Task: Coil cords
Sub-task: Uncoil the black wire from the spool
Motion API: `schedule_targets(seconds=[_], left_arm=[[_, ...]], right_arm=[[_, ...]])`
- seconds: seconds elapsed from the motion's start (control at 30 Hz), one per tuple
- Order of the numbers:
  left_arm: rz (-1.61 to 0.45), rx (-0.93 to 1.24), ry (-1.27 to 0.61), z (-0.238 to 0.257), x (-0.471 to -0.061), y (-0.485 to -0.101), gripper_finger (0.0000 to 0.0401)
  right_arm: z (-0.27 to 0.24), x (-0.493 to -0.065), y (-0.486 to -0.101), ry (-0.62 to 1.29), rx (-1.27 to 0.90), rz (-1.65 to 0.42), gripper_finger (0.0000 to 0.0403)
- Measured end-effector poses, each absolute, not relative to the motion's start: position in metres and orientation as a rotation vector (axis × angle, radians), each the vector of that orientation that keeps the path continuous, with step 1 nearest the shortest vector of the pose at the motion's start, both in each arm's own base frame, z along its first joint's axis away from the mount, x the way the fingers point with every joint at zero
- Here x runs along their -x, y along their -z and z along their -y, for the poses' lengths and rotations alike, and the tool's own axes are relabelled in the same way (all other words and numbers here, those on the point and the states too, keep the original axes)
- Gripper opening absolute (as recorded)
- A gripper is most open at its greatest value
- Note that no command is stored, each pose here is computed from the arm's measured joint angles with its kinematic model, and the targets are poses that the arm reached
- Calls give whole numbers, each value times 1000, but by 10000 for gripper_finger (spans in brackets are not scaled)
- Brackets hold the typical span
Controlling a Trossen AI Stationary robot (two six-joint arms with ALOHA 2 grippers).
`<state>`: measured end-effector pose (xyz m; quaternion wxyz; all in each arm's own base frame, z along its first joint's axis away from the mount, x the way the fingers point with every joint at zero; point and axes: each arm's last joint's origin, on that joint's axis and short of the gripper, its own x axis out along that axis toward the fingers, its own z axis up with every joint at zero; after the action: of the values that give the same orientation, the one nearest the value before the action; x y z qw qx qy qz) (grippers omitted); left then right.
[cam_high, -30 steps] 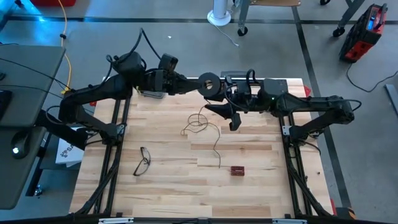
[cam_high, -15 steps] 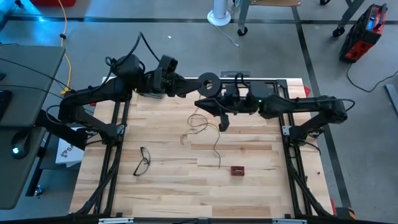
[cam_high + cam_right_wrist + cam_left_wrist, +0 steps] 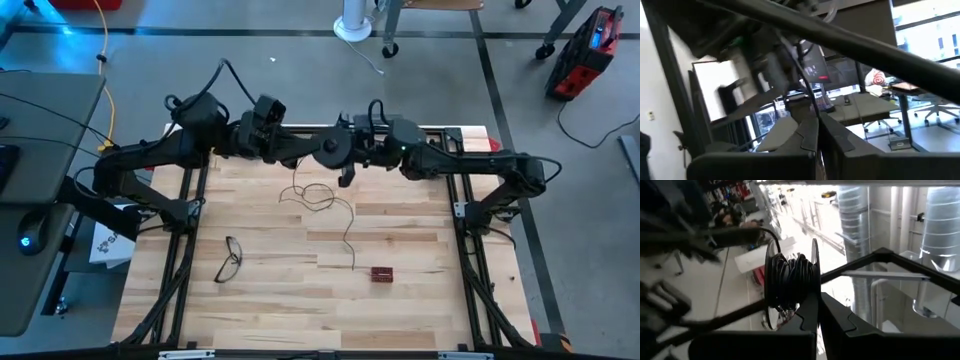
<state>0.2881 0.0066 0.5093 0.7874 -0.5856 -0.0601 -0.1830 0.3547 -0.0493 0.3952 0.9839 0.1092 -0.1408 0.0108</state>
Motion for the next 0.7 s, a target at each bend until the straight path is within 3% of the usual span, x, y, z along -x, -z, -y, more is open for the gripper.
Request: schedule_targets(seconds=[0.17,0.33,0.47,0.7], left_arm=[[38,1265,336,-4,-273,-508,0],[30,1207,137,-11,-236,-510,0],[176,1119,9,-27,-214,-520,0],[361,1080,-41,-54,-201,-533,0]], right_arm=[[62,-336,-408,33,-168,260,0],[75,-299,-429,107,-115,225,0],[71,-279,-439,110,-123,199,0],[41,-282,-441,-33,-147,200,0]])
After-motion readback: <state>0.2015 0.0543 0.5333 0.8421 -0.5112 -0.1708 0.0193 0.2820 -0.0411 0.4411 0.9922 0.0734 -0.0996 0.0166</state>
